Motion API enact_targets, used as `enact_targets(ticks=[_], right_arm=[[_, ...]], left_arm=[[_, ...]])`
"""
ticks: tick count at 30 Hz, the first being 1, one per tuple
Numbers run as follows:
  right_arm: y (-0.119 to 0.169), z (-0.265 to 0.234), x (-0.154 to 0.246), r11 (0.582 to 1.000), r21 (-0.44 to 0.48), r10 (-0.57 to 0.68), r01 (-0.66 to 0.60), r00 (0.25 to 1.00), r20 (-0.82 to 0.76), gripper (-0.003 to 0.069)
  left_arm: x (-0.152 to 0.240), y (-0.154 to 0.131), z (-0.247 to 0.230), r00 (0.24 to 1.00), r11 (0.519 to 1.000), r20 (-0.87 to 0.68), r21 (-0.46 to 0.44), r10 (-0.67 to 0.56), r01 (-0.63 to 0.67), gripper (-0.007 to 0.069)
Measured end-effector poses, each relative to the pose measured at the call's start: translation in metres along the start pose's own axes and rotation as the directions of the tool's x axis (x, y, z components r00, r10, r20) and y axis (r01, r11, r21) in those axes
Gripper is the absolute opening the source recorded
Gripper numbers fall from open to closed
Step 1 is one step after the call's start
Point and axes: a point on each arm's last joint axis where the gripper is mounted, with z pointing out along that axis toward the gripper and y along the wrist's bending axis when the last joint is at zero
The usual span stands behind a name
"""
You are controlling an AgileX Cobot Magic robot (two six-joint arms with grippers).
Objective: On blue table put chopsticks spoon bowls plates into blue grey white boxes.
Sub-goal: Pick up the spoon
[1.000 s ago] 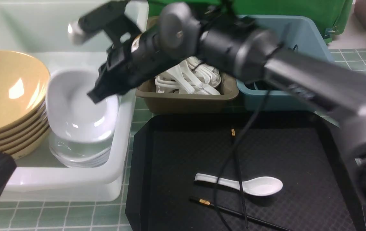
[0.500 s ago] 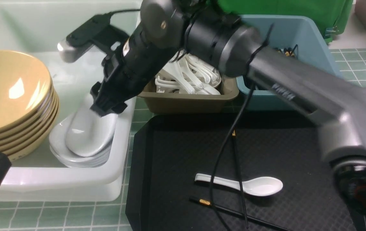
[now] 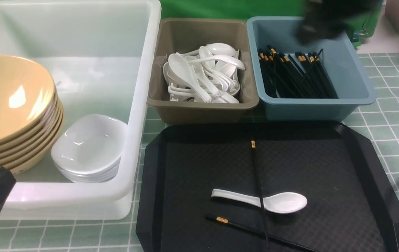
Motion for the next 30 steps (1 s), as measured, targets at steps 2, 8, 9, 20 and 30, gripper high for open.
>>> enact_targets(ticks=[2, 8, 9, 20, 30], right_arm=[[-0.001, 0.0, 0.015, 1.0, 0.002, 0.018, -0.018, 0.999, -0.029, 0.0411], [0.017, 0.008, 0.095, 0.999, -0.02, 0.037, -0.04, 0.988, -0.149, 0.0363], [0.019, 0.01, 0.103, 0.999, -0.021, 0.037, -0.04, 0.988, -0.15, 0.0356], [0.039, 0.056, 0.189, 0.998, -0.011, 0.058, -0.061, 0.982, -0.18, 0.013], [0.036, 0.058, 0.176, 0.997, 0.02, 0.076, -0.075, 0.997, -0.032, 0.0085]], left_arm=[[0.0, -0.002, 0.004, 0.998, 1.0, -0.056, 0.017, -0.022, 0.023, 0.0005], [-0.024, -0.013, 0.038, 0.913, 0.977, -0.4, 0.154, -0.074, 0.146, 0.0005], [-0.033, -0.016, 0.045, 0.904, 0.967, -0.419, 0.182, -0.09, 0.181, 0.0005], [-0.049, -0.054, 0.178, 0.652, 0.724, -0.757, 0.47, 0.036, 0.505, 0.0005], [-0.014, -0.133, 0.235, 0.501, 0.676, -0.643, 0.723, 0.579, 0.147, 0.0034]])
